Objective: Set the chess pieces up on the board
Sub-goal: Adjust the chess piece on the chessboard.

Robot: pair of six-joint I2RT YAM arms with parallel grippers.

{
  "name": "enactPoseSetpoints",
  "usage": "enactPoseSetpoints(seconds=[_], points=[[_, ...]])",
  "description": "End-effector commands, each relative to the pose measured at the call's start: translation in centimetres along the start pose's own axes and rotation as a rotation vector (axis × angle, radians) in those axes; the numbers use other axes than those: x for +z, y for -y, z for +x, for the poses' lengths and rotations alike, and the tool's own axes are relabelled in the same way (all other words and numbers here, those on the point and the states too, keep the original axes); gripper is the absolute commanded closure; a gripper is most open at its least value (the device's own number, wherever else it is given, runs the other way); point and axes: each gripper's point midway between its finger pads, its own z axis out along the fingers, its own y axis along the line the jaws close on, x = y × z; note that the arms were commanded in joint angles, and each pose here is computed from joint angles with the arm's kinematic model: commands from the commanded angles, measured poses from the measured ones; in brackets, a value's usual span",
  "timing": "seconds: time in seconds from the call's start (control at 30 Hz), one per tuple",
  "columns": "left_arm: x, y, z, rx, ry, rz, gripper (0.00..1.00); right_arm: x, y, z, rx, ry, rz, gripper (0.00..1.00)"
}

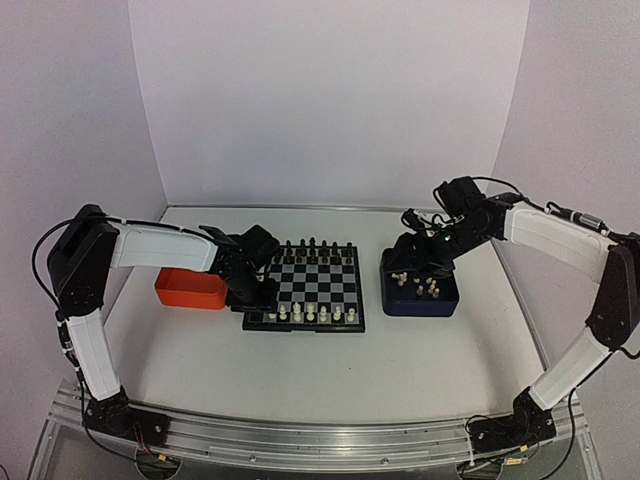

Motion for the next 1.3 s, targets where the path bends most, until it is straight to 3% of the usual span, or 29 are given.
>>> enactPoseSetpoints(seconds=[0.0, 0.4, 0.63, 1.0, 1.07, 1.27], points=[[-0.7, 0.2, -1.0, 0.012, 0.026, -0.022, 0.45, -1.2, -0.8, -0.3, -0.022, 0.030, -0.017, 0.02], [-1.1, 0.7, -0.8, 0.062, 0.016, -0.008, 0.46, -1.2, -0.6, -0.3, -0.023, 0.029, -0.017, 0.02], [-3.5, 3.7, -2.1, 0.116, 0.089, 0.127, 0.31, -1.4, -0.6, -0.6, -0.026, 0.039, -0.014, 0.02], [-12.7, 0.4, -8.3, 0.023, 0.395, -0.091, 0.12, -1.8, 0.2, -2.1, -0.006, 0.072, 0.016, 0.02], [-15.0, 0.1, -9.5, 0.000, 0.479, -0.101, 0.04, -1.9, 0.6, -2.4, -0.003, 0.081, 0.034, 0.02], [-20.4, 2.0, -11.9, 0.027, 0.724, 0.075, 0.00, -2.3, 2.7, -2.9, 0.051, 0.103, 0.092, 0.02]])
